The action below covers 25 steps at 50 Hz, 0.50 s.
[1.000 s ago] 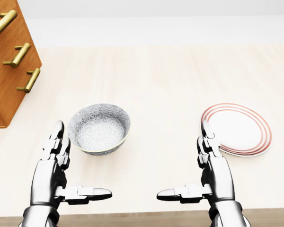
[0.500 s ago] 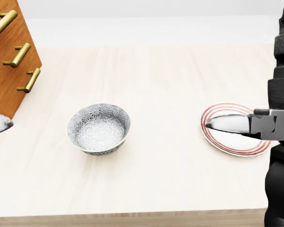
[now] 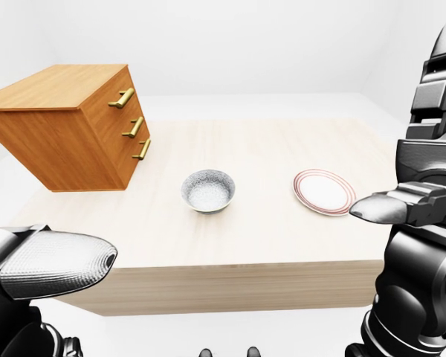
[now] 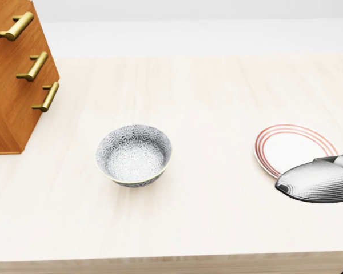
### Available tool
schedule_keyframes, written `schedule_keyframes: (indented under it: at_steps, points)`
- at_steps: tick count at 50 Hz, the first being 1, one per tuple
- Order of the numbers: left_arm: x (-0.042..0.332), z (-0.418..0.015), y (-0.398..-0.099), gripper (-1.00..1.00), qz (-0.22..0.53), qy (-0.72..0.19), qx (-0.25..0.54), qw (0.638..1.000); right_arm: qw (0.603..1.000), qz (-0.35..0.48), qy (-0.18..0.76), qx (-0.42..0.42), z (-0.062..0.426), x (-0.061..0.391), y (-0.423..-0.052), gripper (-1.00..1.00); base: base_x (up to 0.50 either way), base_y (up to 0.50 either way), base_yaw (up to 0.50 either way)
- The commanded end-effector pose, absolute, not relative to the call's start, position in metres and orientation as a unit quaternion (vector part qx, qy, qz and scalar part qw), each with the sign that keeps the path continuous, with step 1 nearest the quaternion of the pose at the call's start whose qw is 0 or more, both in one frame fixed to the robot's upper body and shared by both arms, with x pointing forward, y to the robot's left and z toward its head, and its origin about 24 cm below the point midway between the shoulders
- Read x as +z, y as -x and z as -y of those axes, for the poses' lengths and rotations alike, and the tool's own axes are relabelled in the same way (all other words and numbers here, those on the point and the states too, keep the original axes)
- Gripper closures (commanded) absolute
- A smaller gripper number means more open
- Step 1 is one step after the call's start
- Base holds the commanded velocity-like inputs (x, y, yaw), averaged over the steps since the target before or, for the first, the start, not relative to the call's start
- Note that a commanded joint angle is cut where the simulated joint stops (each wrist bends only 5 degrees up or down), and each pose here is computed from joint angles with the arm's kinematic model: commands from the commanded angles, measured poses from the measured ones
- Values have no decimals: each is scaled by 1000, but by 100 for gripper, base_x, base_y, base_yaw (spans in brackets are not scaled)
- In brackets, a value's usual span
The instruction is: Put the bowl on top of the cabinet.
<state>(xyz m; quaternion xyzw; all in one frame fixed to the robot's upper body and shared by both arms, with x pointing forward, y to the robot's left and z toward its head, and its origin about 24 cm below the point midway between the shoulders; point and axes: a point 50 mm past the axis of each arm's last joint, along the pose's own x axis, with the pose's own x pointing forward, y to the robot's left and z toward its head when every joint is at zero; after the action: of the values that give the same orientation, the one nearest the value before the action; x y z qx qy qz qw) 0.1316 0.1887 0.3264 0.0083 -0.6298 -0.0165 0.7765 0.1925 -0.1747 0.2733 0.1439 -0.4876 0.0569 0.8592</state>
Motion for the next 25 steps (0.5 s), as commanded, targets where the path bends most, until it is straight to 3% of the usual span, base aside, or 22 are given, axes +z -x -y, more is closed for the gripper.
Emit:
schedule_keyframes:
  at_steps: [1, 25]
  points:
    - [322, -189, -128, -98, 631, -41, -4, 775, 859, 490, -134, 66, 172, 271, -188, -100, 0, 50, 0]
    - [322, -193, -126, -98, 634, -38, 0, 772, 864, 480, -129, 75, 168, 267, -192, -100, 0, 50, 0]
